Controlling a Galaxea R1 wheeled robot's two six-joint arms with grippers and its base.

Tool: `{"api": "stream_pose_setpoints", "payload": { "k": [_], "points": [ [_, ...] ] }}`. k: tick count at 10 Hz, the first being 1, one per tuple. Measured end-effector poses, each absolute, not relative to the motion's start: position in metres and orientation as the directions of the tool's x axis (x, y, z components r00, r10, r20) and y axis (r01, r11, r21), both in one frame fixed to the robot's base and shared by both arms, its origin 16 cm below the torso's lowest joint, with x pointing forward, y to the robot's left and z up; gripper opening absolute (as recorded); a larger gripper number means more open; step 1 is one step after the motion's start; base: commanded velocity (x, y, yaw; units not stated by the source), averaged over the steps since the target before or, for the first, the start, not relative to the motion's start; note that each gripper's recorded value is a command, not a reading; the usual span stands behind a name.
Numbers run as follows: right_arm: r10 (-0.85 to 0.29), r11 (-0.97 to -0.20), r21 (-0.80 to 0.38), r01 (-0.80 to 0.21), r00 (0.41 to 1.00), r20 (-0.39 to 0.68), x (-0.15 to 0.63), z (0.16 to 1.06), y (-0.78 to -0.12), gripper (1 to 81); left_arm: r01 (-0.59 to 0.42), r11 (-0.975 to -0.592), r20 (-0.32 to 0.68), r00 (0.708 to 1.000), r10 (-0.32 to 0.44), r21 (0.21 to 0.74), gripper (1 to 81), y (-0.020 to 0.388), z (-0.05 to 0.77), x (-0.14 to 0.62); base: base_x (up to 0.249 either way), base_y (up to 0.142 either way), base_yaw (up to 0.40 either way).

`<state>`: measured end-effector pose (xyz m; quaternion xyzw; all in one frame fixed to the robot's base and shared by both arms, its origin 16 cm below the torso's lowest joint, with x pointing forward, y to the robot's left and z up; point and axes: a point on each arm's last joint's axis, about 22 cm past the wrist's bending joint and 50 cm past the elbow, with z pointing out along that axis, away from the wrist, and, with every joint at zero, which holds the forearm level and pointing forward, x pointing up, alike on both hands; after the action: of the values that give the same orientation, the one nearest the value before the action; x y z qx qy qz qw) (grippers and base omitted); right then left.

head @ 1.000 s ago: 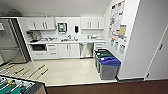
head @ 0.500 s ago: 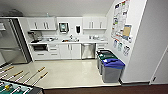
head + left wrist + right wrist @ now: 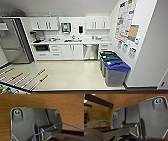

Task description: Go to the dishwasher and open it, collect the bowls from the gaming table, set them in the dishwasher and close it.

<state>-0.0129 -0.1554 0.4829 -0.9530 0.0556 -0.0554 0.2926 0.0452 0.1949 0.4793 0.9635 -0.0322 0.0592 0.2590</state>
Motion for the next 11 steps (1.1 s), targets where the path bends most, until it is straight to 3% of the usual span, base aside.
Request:
{"api": "stream_pose_setpoints", "payload": {
  "k": [6,11],
  "points": [
    [-0.07,-0.822,-0.569,-0.007,0.994,0.089,0.005,0.483,-0.152,81.1,-0.02,-0.871,0.123,0.991,0.047,0.491,81.1,0.204,0.479,0.024,0.178,0.0,0.0],
    [-0.071,-0.822,-0.569,-0.009,0.994,0.087,0.004,0.483,-0.152,81.1,-0.021,-0.871,0.125,0.991,0.046,0.491,81.1,0.204,0.479,0.026,0.178,0.0,0.0]
  ]
}}
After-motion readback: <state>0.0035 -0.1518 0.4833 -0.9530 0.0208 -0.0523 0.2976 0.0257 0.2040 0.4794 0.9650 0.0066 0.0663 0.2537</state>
